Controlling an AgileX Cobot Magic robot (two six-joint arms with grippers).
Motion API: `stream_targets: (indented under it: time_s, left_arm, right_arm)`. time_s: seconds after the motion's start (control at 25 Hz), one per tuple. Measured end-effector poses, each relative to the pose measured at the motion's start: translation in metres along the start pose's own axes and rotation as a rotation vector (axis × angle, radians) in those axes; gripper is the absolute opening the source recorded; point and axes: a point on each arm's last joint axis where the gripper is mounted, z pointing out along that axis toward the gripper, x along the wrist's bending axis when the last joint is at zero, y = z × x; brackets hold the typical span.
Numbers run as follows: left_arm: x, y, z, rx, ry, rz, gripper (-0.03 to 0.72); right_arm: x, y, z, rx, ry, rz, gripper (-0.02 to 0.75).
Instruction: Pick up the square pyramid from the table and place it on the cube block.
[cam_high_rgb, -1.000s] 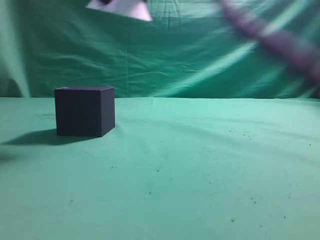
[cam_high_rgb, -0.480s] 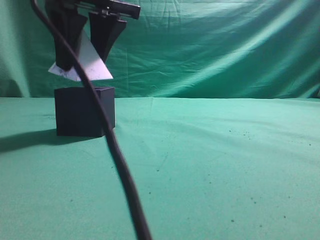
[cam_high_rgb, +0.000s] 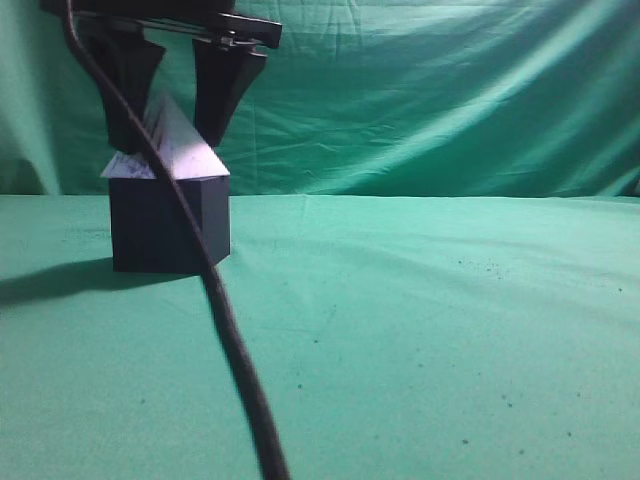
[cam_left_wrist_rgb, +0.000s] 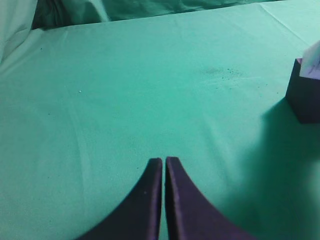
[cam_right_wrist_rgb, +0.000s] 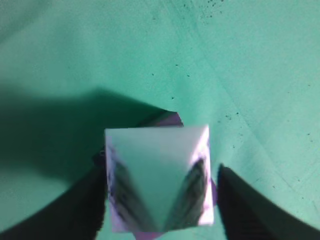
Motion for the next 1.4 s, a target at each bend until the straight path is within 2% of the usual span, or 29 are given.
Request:
stream_targets:
  time_s: [0.12,0.32,0.36,0.44,0.56,0.64,0.76,0.88,1.08,1.2,1.4]
  left_arm:
    - [0.000,0.000,0.000,0.000,0.000,0.000,0.000]
    - [0.000,0.000,0.000,0.000,0.000,0.000,0.000]
    - [0.000,0.000,0.000,0.000,0.000,0.000,0.000]
    - [0.000,0.000,0.000,0.000,0.000,0.000,0.000]
    - [0.000,0.000,0.000,0.000,0.000,0.000,0.000]
    - [0.000,0.000,0.000,0.000,0.000,0.000,0.000]
    - [0.000,0.000,0.000,0.000,0.000,0.000,0.000]
    - [0.000,0.000,0.000,0.000,0.000,0.000,0.000]
    - [0.000,0.000,0.000,0.000,0.000,0.000,0.000]
    - [0.000,0.000,0.000,0.000,0.000,0.000,0.000]
    - [0.000,0.000,0.000,0.000,0.000,0.000,0.000]
  right_arm:
    - [0.000,0.000,0.000,-0.001,0.000,0.000,0.597]
    - [-0.001,0.006,-0.018,-0.008,-0.002,0.001,0.593]
    - [-0.002,0.008,-0.027,-0.014,-0.003,0.001,0.633]
    - [-0.003,0.013,-0.047,-0.042,-0.006,0.003,0.617]
    - [-0.003,0.016,-0.082,-0.115,-0.013,0.005,0.497]
    - [-0.003,0.014,-0.108,-0.164,-0.020,0.007,0.365]
    - [-0.002,0.007,-0.149,-0.235,-0.030,0.017,0.123]
    - [-0.003,-0.010,-0.185,-0.283,-0.038,0.048,0.000]
    - [-0.010,-0.066,-0.219,-0.253,-0.048,0.144,0.000]
    - [-0.004,-0.103,-0.231,-0.234,-0.050,0.166,0.000]
    - [0.010,-0.158,-0.243,-0.346,-0.063,0.167,0.000]
